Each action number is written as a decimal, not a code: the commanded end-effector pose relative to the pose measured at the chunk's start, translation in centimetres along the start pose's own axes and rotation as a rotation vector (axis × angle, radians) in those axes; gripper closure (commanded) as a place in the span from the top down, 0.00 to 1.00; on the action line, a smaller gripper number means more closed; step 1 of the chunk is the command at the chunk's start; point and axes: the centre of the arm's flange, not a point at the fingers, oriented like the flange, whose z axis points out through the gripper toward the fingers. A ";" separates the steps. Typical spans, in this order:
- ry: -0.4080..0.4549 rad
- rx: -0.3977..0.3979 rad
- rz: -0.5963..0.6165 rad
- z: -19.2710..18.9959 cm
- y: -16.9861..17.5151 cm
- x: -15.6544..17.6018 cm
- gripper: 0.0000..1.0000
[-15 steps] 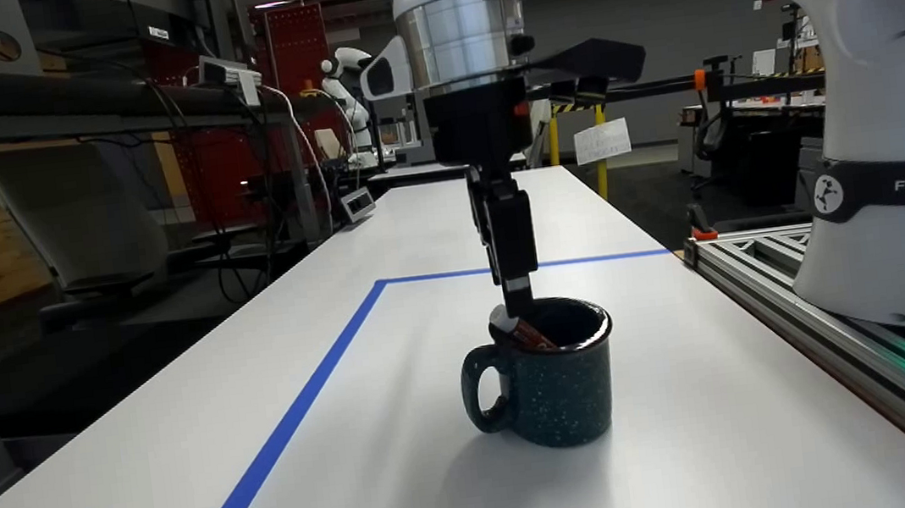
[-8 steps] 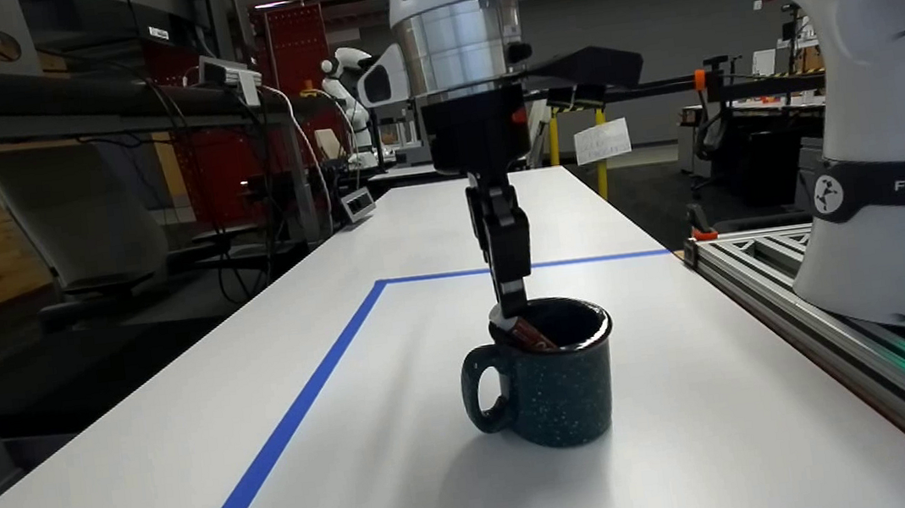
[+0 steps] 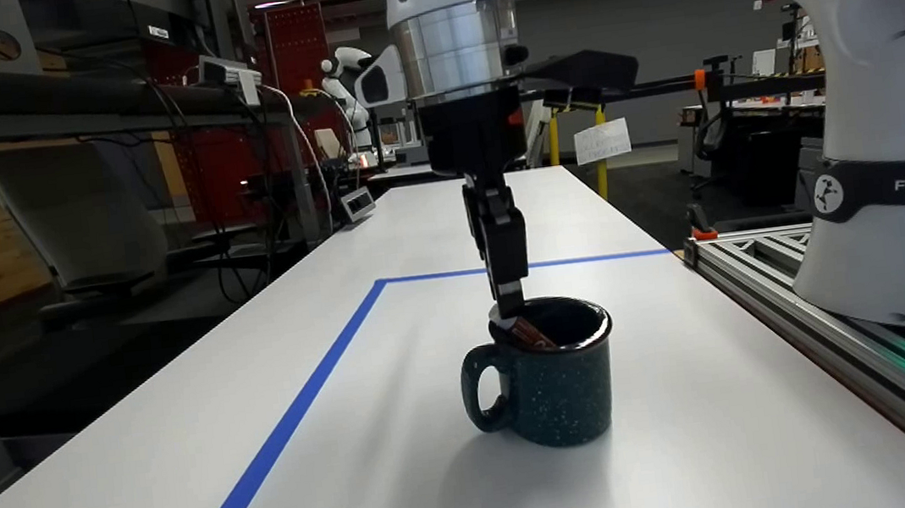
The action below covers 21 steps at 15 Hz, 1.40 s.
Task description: Take the marker out of the mug.
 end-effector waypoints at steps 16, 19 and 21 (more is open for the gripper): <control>0.042 0.099 0.014 -11.0 3.6 -4.8 0.05; 0.046 0.115 0.093 -13.0 6.5 -6.1 0.05; 0.032 0.133 0.159 -13.6 8.7 -7.0 0.05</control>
